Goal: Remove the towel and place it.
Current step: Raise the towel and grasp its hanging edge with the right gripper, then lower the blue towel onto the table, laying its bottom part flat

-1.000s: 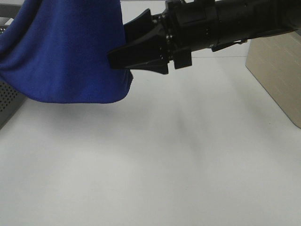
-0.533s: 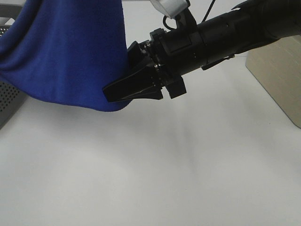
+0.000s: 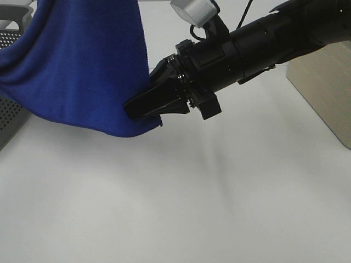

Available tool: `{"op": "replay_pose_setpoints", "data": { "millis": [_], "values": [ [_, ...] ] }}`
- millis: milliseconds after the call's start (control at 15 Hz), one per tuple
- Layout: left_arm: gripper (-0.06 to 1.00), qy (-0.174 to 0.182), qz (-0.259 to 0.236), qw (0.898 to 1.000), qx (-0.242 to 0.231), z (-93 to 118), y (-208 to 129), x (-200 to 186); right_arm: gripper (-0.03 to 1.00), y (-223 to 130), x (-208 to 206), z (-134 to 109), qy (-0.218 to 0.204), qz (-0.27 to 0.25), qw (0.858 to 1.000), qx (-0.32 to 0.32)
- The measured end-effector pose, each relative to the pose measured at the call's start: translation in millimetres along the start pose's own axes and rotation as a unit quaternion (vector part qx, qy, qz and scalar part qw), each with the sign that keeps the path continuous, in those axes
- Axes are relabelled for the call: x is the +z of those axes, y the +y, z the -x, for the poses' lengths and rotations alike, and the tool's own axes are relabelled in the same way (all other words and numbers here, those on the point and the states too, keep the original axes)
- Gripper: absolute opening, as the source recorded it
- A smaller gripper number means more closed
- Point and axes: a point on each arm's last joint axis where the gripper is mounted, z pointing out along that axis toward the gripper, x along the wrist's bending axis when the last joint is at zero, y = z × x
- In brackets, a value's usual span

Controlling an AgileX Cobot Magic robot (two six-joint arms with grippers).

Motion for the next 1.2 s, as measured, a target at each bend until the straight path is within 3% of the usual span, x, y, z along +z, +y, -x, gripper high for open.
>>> {"op": "replay_pose_setpoints", "data": {
  "millis": [133,333,533,733,1000,1067,1200],
  "values": [
    [0.0,0.0,0.0,1.0,0.0,0.0,0.0,0.0,0.02,-1.0,0.0,-0.3,0.001,-0.005,1.0,0.013],
    [0.0,0.0,0.0,1.0,-0.002,0.1,0.0,0.0,0.02,-1.1,0.0,-0.3,0.001,-0.006,0.999,0.051],
    [0.0,0.0,0.0,0.999,-0.043,0.1,0.0,0.0,0.02,0.2,-0.5,1.8,-0.008,-0.01,0.987,0.163],
    [0.0,0.005,0.003,0.992,-0.13,-0.9,0.4,0.0,0.02,22.9,-12.4,1.8,-0.039,-0.065,0.977,0.202],
    [0.0,0.037,0.019,0.974,-0.224,-7.2,1.8,-0.3,0.02,70.5,-44.6,-3.6,-0.147,-0.144,0.954,0.219],
    [0.0,0.061,0.03,0.961,-0.269,-12.4,1.1,-0.2,0.02,92.4,-61.1,-4.5,-0.211,-0.163,0.934,0.238],
    [0.0,0.083,0.044,0.947,-0.306,-17.8,-2.0,0.9,0.02,112.9,-78.1,-4.8,-0.274,-0.179,0.914,0.24]
  ]
}}
